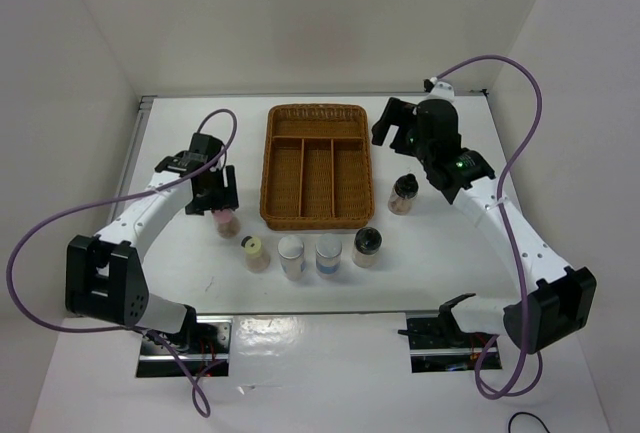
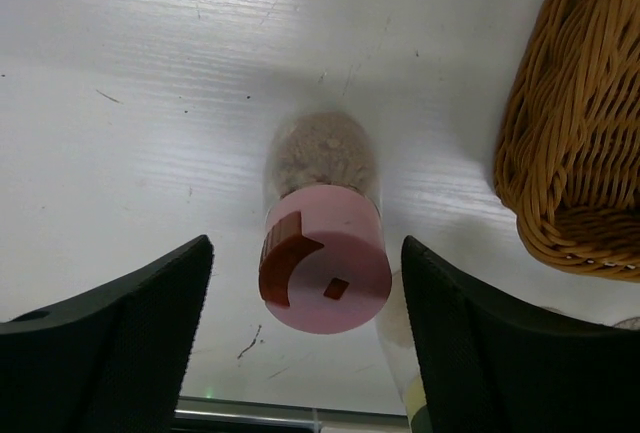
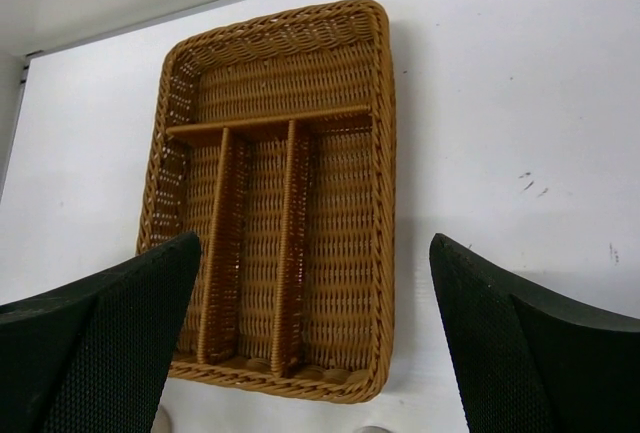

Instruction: Organize the condiment bottles

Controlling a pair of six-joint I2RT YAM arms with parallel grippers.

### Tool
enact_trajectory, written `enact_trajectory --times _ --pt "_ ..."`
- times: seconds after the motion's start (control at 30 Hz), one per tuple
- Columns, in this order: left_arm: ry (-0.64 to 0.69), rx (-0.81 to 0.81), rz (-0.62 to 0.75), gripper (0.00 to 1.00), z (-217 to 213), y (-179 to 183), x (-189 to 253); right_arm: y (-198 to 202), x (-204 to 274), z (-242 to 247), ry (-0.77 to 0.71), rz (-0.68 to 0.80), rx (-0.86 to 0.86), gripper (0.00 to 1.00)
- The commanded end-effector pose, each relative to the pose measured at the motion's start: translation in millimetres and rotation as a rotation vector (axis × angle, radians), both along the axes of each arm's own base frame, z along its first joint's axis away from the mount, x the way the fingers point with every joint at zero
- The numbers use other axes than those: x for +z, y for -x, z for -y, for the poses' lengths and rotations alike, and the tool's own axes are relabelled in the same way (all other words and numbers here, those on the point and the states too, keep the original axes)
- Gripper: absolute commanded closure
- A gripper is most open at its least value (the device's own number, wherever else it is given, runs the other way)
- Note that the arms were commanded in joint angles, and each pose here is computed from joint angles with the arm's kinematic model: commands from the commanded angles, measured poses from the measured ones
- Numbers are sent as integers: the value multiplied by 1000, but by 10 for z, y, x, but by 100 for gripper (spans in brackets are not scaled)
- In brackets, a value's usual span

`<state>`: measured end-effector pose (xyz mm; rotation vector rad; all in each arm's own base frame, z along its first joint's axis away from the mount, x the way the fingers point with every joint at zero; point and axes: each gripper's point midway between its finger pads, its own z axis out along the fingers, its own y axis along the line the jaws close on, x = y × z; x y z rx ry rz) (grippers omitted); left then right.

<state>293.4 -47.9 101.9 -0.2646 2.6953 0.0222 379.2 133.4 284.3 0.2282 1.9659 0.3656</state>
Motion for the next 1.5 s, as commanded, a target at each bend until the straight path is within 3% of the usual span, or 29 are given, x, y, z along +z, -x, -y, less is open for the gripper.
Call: enact_trajectory --times 0.0,0.17,0.27,0.53,0.73,0.93,1.2,1.47 --pt "4 32 16 20 -25 -52 -16 -42 138 -121 -42 29 37 1" --pt "7 19 -6 34 -8 -44 -73 -61 140 -64 -30 33 6 1" --pt "30 9 -11 36 37 -37 -74 -56 118 -41 -15 28 1 1" --pt "33 30 21 64 29 -66 94 -119 115 -67 -11 18 1 1" --pt "-3 53 212 64 -63 -467 947 -190 138 -87 7 22 8 1" --pt "60 -50 388 64 228 -1025 1594 -291 -58 -61 39 -25 -7 1" --pt "81 -186 405 63 757 -1552 1547 -438 -275 187 5 -99 -63 1" --pt "105 -290 369 63 1131 -1813 1304 -512 -277 531 30 -94 -145 1"
